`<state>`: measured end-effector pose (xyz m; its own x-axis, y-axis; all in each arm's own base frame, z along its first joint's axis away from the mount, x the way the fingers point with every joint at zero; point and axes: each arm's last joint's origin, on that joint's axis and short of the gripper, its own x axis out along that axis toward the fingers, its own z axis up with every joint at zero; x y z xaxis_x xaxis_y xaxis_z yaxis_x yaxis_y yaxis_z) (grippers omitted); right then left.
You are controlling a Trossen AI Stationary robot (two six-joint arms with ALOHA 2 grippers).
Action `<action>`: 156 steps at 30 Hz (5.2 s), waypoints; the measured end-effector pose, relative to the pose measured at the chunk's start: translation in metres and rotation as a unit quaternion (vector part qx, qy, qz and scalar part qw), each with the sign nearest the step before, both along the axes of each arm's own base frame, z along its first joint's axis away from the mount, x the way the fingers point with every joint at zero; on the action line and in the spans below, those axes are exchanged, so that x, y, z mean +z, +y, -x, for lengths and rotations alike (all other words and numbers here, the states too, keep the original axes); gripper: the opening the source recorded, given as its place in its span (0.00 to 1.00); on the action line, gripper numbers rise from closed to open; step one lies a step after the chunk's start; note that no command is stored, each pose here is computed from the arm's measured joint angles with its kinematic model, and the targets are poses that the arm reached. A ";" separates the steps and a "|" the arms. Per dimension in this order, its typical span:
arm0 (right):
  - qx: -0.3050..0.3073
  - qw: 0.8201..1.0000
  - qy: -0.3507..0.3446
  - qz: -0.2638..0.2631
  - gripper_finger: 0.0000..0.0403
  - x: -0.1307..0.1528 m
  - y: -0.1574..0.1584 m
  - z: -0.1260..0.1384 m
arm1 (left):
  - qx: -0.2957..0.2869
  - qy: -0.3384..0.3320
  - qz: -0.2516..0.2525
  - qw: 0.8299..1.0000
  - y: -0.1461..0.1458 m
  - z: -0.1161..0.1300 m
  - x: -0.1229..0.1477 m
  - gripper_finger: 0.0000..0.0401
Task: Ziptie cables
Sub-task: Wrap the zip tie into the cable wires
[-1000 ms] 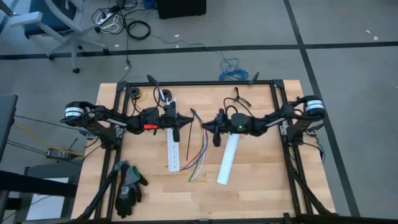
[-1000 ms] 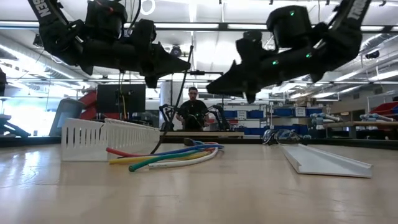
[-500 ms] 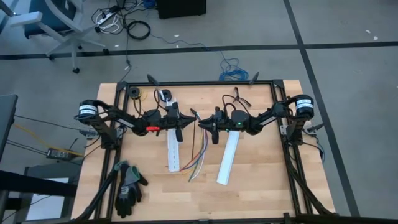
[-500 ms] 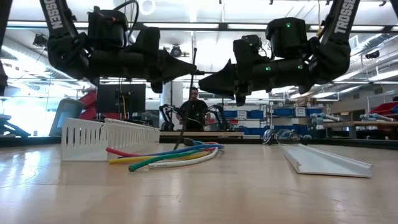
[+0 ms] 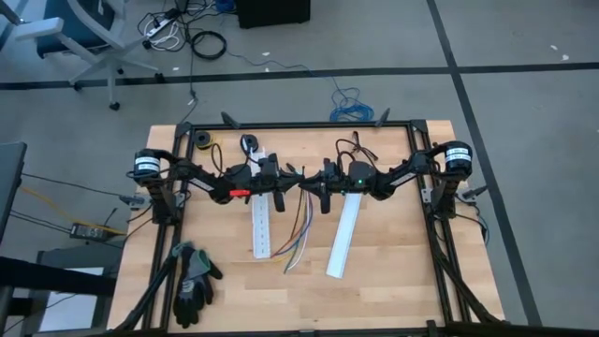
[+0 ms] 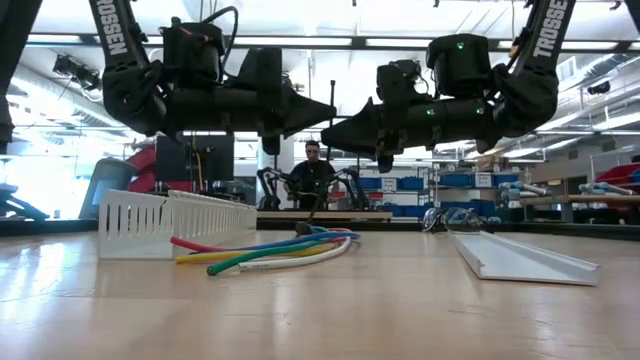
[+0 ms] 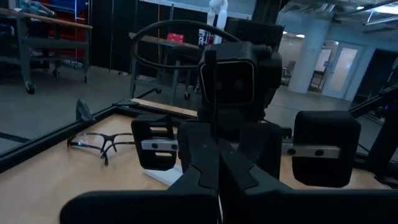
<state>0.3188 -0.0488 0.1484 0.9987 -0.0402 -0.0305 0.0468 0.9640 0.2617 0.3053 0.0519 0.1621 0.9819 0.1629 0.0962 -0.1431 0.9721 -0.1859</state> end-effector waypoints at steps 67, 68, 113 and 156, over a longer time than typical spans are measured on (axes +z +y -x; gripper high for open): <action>0.052 0.998 0.027 0.008 0.00 -0.005 0.009 0.000 | -0.031 -0.018 0.073 0.997 0.019 0.004 0.002 0.09; 0.052 0.998 0.027 0.008 0.00 -0.005 0.009 0.000 | -0.034 -0.018 0.073 0.997 0.019 0.004 0.002 0.09; 0.064 0.997 0.030 0.006 0.00 -0.006 0.009 0.000 | -0.069 0.017 0.102 0.992 0.020 -0.008 0.003 0.31; 0.064 0.997 0.040 0.004 0.00 -0.008 0.009 0.000 | -0.063 0.017 0.125 0.990 0.028 -0.007 0.002 0.30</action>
<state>0.3189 -0.0394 0.1405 0.9901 0.0866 -0.1103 -0.0562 0.9656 0.2540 0.3120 0.0794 0.1646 0.9979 0.0544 0.0344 -0.0349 0.9066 -0.4205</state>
